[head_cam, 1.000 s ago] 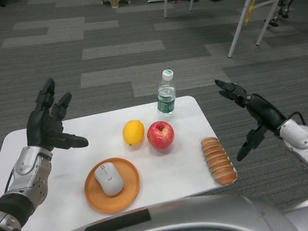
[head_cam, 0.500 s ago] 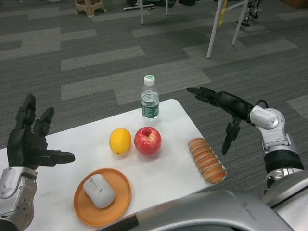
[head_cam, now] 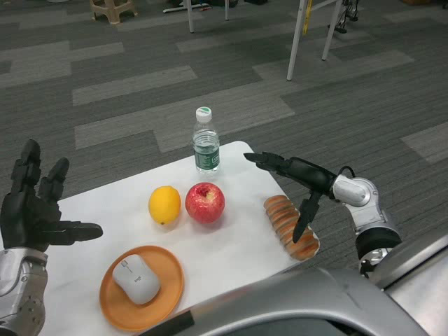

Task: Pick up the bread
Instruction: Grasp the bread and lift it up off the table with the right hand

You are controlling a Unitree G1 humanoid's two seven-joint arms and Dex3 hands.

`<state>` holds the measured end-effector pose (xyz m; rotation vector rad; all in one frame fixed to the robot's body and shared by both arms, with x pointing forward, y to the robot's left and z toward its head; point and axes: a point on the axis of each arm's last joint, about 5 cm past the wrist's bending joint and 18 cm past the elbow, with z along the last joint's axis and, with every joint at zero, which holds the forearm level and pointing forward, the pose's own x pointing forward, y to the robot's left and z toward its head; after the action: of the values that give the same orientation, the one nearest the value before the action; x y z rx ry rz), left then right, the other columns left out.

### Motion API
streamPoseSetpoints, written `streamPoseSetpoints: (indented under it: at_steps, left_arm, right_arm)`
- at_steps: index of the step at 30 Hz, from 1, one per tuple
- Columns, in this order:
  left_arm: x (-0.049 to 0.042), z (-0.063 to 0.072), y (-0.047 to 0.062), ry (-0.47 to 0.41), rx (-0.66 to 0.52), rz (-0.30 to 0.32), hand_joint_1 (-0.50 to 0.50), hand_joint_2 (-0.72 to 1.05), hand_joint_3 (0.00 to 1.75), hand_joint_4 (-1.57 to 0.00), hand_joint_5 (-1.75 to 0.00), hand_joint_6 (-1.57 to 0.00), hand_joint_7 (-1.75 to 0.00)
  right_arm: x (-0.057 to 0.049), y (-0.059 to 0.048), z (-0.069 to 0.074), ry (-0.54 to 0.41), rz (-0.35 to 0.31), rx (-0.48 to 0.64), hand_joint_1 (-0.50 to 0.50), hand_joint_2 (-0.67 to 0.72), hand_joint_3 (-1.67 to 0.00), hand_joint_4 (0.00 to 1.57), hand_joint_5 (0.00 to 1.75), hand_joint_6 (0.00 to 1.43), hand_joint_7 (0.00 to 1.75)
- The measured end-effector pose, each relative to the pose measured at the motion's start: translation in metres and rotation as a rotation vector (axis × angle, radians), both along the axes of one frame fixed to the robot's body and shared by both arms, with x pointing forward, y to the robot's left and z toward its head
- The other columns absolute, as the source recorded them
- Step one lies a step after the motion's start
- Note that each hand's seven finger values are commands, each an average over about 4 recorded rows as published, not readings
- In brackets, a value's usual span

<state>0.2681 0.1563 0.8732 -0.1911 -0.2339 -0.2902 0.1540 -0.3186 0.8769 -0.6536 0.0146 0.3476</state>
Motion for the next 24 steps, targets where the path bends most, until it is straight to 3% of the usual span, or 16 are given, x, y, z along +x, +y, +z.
streamPoseSetpoints:
  at_steps: [7,19,24]
  left_arm:
    - [-0.0001,0.0,0.0,-0.001,-0.001,-0.001,0.5,-0.19,0.09,0.0,-0.41,0.0,0.0]
    - [-0.0006,-0.001,-0.003,-0.001,0.0,-0.011,0.5,-0.19,0.09,0.0,-0.41,0.0,0.0]
    - [-0.0006,0.0,-0.003,-0.002,0.0,-0.012,0.5,-0.19,0.09,0.0,-0.41,0.0,0.0]
  right_arm:
    - [-0.004,-0.001,-0.003,0.015,-0.002,0.0,-0.46,-0.03,0.0,0.0,0.1,0.0,0.03]
    - [-0.042,0.003,-0.021,0.13,-0.088,0.046,-0.46,0.03,-0.02,0.0,0.1,0.0,0.05]
    - [-0.048,0.006,-0.025,0.161,-0.101,0.056,-0.46,0.03,0.0,0.0,0.1,0.0,0.07]
